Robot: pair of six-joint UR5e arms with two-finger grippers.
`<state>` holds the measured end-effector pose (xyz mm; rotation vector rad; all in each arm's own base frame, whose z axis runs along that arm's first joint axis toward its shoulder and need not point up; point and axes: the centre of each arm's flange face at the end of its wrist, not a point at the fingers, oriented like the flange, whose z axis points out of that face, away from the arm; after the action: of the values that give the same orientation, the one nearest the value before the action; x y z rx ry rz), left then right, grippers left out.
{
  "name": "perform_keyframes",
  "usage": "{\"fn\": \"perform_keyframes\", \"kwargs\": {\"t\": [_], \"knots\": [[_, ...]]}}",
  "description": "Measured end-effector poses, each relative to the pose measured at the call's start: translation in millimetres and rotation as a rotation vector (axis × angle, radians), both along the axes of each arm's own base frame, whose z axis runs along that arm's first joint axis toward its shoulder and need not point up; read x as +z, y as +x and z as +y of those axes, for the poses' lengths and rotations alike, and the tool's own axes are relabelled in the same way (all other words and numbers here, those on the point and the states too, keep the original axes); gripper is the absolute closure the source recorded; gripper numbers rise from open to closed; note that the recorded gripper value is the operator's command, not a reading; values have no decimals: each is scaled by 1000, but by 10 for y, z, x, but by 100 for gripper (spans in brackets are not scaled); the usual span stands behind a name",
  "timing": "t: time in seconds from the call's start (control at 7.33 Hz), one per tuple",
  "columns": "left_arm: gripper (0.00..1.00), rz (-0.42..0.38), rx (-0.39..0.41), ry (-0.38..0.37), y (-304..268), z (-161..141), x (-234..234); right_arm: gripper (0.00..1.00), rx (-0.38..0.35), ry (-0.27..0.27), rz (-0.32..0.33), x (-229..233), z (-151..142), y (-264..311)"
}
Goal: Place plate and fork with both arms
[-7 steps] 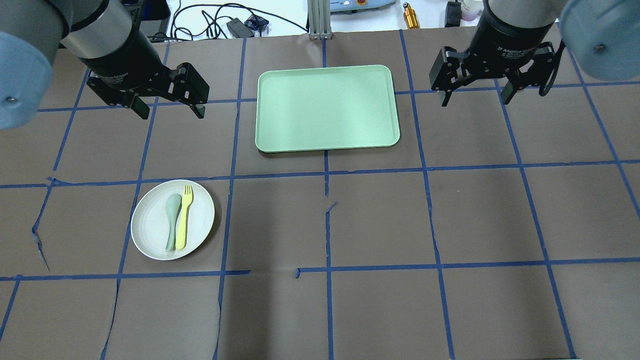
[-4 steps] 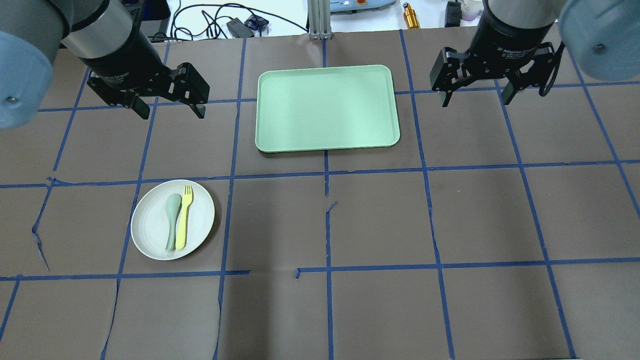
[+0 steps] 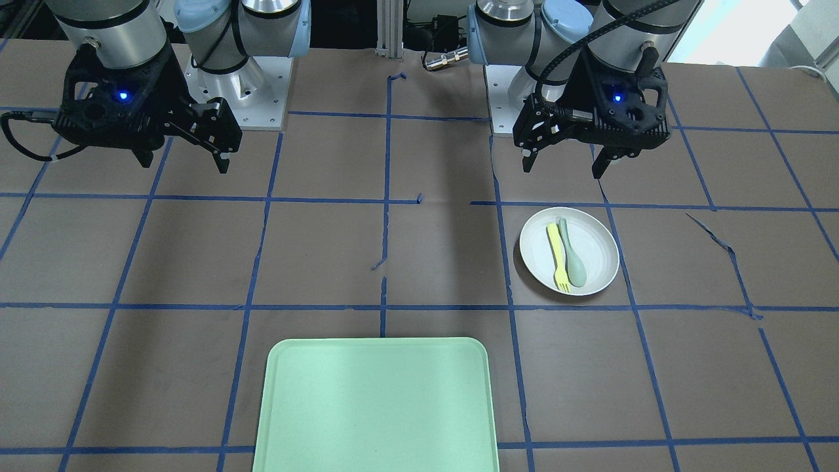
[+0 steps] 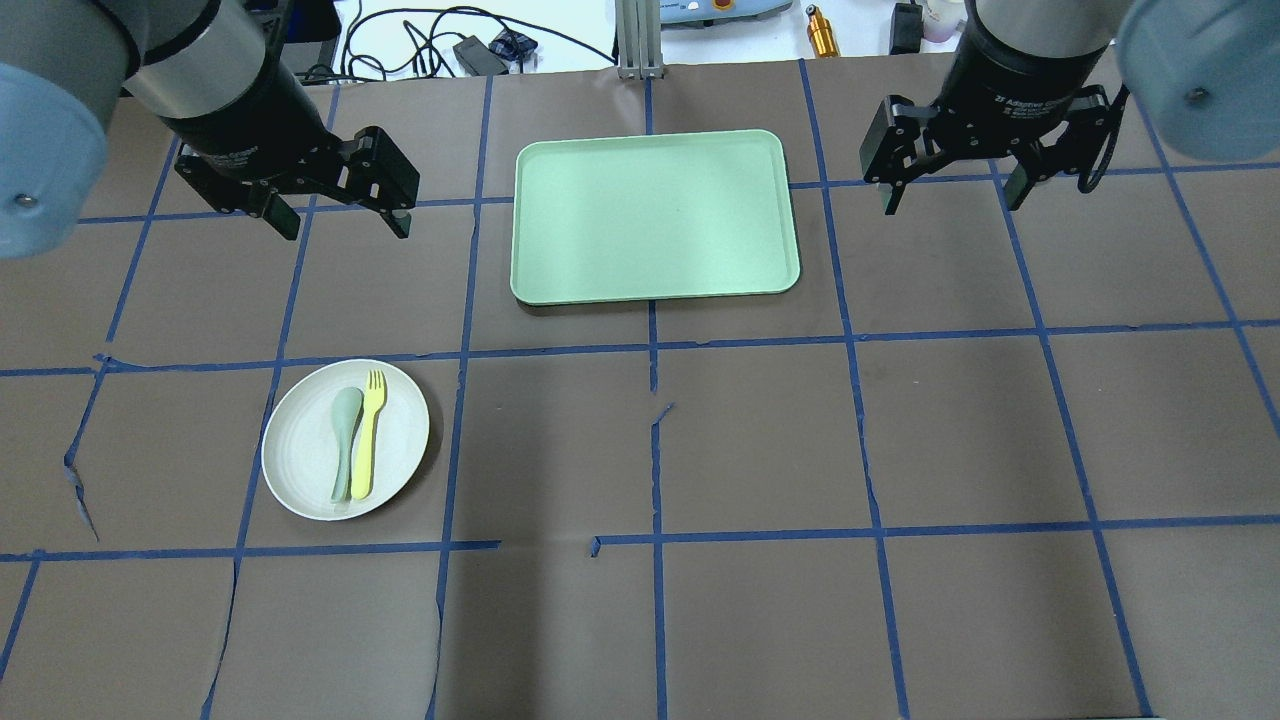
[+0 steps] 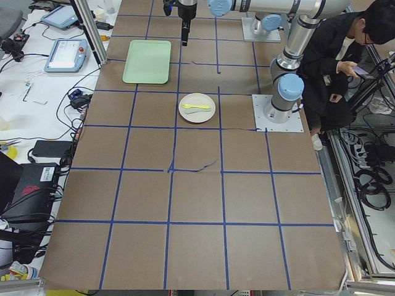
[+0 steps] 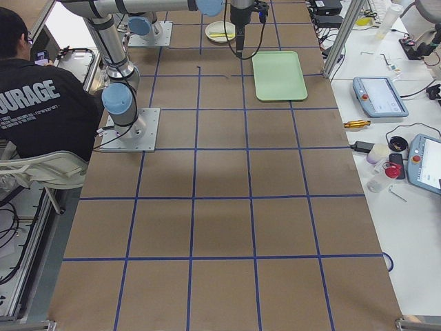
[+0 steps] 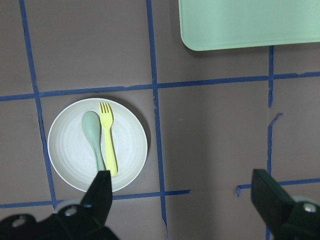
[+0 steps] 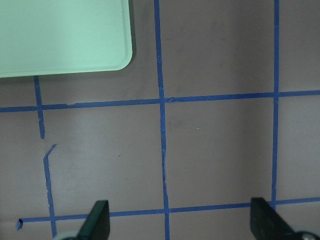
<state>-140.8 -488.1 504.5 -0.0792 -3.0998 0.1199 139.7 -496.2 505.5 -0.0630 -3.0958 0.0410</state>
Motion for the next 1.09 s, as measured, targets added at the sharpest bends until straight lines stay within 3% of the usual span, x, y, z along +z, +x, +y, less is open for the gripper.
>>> {"fn": "perform_keyframes", "kwargs": {"t": [0.82,1.09], "knots": [[0,-1,10,0,91,-30,-9,0,0,1,0,-3,-2,0],[0,0,80,39,698,-162,-223,0,0,0,-1,-3,-3,1]]}}
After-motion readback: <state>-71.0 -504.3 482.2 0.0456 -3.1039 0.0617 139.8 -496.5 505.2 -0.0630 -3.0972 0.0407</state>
